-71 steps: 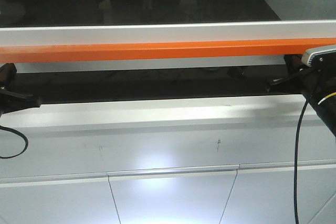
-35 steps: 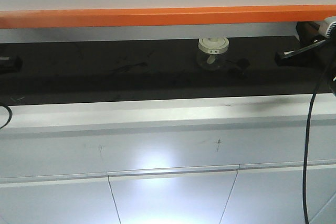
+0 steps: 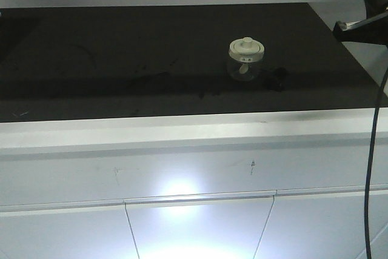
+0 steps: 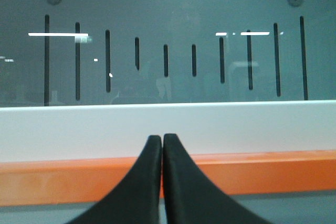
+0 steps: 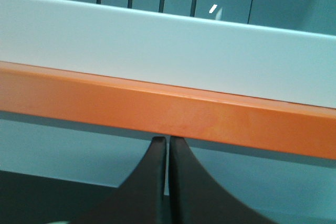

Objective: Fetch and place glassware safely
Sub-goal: 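Release the sash and withdraw both grippers from the handle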

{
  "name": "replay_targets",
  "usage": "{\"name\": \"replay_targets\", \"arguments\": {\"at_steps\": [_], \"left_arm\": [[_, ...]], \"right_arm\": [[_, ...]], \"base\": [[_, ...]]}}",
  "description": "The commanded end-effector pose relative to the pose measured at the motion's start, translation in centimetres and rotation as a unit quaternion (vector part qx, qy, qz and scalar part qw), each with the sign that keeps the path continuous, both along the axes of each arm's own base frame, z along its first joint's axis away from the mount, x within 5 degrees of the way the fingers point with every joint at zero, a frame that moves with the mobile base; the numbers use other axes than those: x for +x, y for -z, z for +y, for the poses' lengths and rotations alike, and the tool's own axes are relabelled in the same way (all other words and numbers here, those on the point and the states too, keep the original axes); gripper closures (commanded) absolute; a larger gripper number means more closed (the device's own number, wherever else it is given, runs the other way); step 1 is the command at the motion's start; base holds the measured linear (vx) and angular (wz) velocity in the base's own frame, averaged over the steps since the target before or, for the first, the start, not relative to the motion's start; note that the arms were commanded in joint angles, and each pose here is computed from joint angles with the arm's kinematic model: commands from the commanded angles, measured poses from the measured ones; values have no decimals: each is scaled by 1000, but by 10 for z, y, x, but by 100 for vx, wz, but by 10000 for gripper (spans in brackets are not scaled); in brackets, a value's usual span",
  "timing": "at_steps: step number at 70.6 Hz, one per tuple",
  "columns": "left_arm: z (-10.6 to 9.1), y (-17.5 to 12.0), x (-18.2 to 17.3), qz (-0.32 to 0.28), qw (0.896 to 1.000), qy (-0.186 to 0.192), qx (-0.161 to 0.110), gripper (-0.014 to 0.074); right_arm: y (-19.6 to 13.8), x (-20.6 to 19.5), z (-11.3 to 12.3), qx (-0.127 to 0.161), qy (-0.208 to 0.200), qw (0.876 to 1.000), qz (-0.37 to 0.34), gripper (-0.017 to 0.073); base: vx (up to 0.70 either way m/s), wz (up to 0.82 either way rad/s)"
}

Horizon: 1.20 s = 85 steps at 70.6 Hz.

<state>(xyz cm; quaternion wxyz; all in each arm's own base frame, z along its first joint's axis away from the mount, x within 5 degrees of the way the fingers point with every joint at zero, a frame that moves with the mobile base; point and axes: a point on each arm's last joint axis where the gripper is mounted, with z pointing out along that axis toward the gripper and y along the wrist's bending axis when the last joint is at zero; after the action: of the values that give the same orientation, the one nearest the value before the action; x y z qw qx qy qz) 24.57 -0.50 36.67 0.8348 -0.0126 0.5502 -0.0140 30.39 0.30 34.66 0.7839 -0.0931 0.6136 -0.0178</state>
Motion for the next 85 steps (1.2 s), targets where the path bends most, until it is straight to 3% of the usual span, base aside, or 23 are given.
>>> {"name": "replay_targets", "arguments": {"at_steps": [1,15,29,39,55,72,85], "left_arm": [[0,-26,-11,-57,998,0,0,601],[0,-28,-15,-46,999,1,0,601],[0,-27,-20,-10,1000,4,3,601],[-1,-30,-31,12,1000,7,5,601],[-2,-33,-56,71,997,11,41,601],[-1,-27,-91,107,993,10,44,601],[0,-4,-120,127,991,9,46,601]], "right_arm": [[-45,-19,1,3,-7,994,-106,560],[-49,-28,-1,3,4,997,-79,560],[-48,-34,0,40,-6,998,-39,560],[-48,-39,3,40,-26,999,-9,560],[-48,-53,9,46,-54,997,35,560],[-12,-73,14,53,-75,992,85,560],[15,-88,15,56,-75,989,115,560]], "base": [[0,0],[0,0],[0,0],[0,0],[0,0],[0,0],[0,0]]}}
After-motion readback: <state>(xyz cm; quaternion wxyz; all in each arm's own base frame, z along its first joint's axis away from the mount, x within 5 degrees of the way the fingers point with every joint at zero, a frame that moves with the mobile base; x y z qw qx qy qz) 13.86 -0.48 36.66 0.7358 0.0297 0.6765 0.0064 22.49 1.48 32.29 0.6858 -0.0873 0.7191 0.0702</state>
